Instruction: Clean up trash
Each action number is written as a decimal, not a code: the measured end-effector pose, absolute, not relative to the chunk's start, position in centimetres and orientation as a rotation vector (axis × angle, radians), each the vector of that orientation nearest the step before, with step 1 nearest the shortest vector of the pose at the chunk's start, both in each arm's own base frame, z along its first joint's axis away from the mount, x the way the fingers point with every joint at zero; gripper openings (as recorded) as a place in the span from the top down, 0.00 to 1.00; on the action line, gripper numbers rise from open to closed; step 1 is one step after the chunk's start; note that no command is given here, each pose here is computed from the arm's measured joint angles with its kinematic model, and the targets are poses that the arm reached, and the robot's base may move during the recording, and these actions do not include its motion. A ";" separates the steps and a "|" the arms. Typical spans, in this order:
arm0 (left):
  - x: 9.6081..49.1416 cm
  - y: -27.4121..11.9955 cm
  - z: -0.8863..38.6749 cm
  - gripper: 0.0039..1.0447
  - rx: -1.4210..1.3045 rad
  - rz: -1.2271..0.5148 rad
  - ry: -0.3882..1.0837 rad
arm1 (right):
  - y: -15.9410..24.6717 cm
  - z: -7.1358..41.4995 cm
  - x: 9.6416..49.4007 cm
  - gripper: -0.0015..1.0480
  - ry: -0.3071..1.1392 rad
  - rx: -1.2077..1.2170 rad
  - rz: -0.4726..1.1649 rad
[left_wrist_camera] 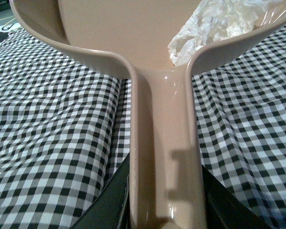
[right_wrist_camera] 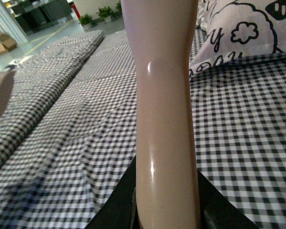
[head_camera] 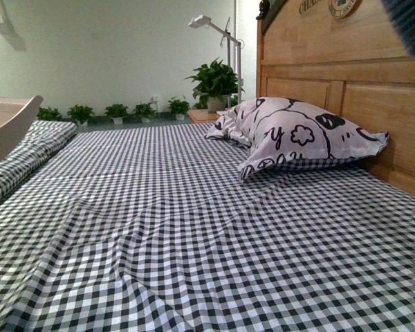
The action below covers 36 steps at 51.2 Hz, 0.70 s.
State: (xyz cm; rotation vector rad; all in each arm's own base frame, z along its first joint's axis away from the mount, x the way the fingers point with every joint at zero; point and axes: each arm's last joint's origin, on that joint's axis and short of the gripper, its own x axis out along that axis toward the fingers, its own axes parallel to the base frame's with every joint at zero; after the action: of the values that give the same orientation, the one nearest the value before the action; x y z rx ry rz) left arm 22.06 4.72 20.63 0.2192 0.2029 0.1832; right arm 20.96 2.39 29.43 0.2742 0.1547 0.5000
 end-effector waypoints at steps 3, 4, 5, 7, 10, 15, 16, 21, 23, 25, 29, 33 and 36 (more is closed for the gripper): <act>21.0 4.4 20.7 0.75 0.212 0.184 0.187 | 3.0 30.0 20.1 0.82 0.144 0.304 0.496; 20.5 4.3 20.7 0.75 0.209 0.181 0.182 | 3.2 30.2 19.7 0.82 0.144 0.320 0.492; 20.1 4.2 20.7 0.75 0.206 0.182 0.178 | 3.4 30.3 19.4 0.82 0.143 0.332 0.486; 19.4 4.0 20.8 0.75 0.207 0.187 0.168 | 3.7 30.5 18.9 0.82 0.143 0.349 0.484; 18.4 3.8 20.9 0.75 0.202 0.190 0.153 | 4.1 30.9 18.2 0.82 0.141 0.374 0.463; 16.7 3.5 20.9 0.75 0.203 0.203 0.129 | 4.6 31.3 17.1 0.82 0.138 0.402 0.424; 16.3 3.4 20.9 0.75 0.199 0.203 0.124 | 4.7 31.4 16.9 0.82 0.136 0.407 0.412; 14.5 2.9 20.7 0.75 0.197 0.207 0.110 | 4.7 31.9 15.9 0.82 0.118 0.421 0.371; 13.7 2.6 20.6 0.75 0.188 0.200 0.102 | 4.7 32.2 15.4 0.82 0.106 0.428 0.359; 13.1 2.4 20.5 0.75 0.182 0.196 0.098 | 4.6 32.3 15.0 0.82 0.097 0.430 0.353; 11.7 1.9 20.2 0.75 0.177 0.192 0.087 | 4.5 32.7 13.9 0.82 0.072 0.437 0.350; 10.5 1.4 19.7 0.75 0.176 0.192 0.074 | 4.3 33.1 12.8 0.82 0.047 0.440 0.351; 10.0 1.1 19.5 0.75 0.177 0.190 0.044 | 4.2 33.2 12.1 0.82 0.033 0.435 0.353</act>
State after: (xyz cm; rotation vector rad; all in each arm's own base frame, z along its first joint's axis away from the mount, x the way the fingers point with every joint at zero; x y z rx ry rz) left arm 10.03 1.07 19.53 0.1773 0.0436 0.1902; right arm 12.06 4.23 33.21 0.4353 0.0328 0.3526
